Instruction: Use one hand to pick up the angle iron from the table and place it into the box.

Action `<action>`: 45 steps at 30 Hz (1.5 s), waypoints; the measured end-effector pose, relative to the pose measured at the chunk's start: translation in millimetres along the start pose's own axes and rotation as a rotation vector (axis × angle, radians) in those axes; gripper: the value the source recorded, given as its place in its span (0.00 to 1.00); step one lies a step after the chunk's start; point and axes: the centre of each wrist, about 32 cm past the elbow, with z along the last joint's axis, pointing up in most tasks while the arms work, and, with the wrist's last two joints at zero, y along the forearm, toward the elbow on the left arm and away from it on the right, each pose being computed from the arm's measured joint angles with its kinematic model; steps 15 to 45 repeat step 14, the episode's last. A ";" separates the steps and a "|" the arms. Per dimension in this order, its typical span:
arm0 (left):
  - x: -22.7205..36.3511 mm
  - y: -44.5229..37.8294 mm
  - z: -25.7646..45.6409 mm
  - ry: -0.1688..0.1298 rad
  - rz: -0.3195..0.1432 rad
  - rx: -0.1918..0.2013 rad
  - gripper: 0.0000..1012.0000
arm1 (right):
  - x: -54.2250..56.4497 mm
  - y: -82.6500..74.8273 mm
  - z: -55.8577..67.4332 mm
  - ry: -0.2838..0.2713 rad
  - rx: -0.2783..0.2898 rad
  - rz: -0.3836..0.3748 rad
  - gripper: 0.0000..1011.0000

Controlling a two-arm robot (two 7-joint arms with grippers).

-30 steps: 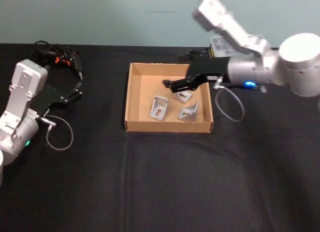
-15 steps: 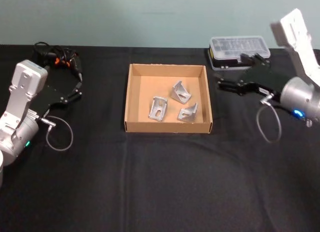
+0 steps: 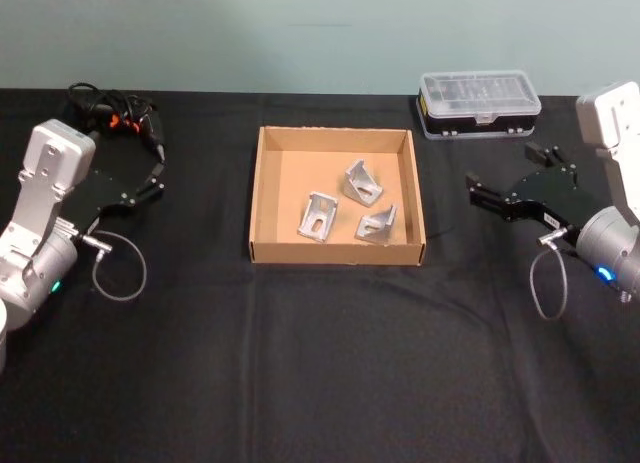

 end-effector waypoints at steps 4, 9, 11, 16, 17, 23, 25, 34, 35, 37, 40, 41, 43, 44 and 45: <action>0.0 0.0 0.0 0.000 0.000 0.000 0.99 | -2.6 4.0 -6.8 0.006 -0.012 -0.006 0.99; 0.0 0.0 0.0 0.000 0.000 0.000 0.99 | -3.1 4.6 -7.9 0.006 -0.015 -0.006 0.99; 0.0 0.0 0.0 0.000 0.000 0.000 0.99 | -3.1 4.4 -7.6 0.005 -0.014 -0.006 0.99; 0.0 0.0 0.0 0.000 0.000 0.000 0.99 | -3.0 4.2 -7.3 0.005 -0.013 -0.006 0.99; 0.0 0.0 0.0 0.000 0.000 0.000 0.99 | -3.0 4.2 -7.3 0.005 -0.013 -0.006 0.99; 0.0 0.0 0.0 0.000 0.000 0.000 0.99 | -3.0 4.2 -7.3 0.005 -0.013 -0.006 0.99; 0.0 0.0 0.0 0.000 0.000 0.000 0.99 | -3.0 4.2 -7.3 0.005 -0.013 -0.006 0.99; 0.0 0.0 0.0 0.000 0.000 0.000 0.99 | -3.0 4.2 -7.3 0.005 -0.013 -0.006 0.99; 0.0 0.0 0.0 0.000 0.000 0.000 0.99 | -3.0 4.2 -7.3 0.005 -0.013 -0.006 0.99; 0.0 0.0 0.0 0.000 0.000 0.000 0.99 | -3.0 4.2 -7.3 0.005 -0.013 -0.006 0.99; 0.0 0.0 0.0 0.000 0.000 0.000 0.99 | -3.0 4.2 -7.3 0.005 -0.013 -0.006 0.99; 0.0 0.0 0.0 0.000 0.000 0.000 0.99 | -3.0 4.2 -7.3 0.005 -0.013 -0.006 0.99; 0.0 0.0 0.0 0.000 0.000 0.000 0.99 | -3.0 4.2 -7.3 0.005 -0.013 -0.006 0.99; 0.0 0.0 0.0 0.000 0.000 0.000 0.99 | -3.0 4.2 -7.3 0.005 -0.013 -0.006 0.99; 0.0 0.0 0.0 0.000 0.000 0.000 0.99 | -3.0 4.2 -7.3 0.005 -0.013 -0.006 0.99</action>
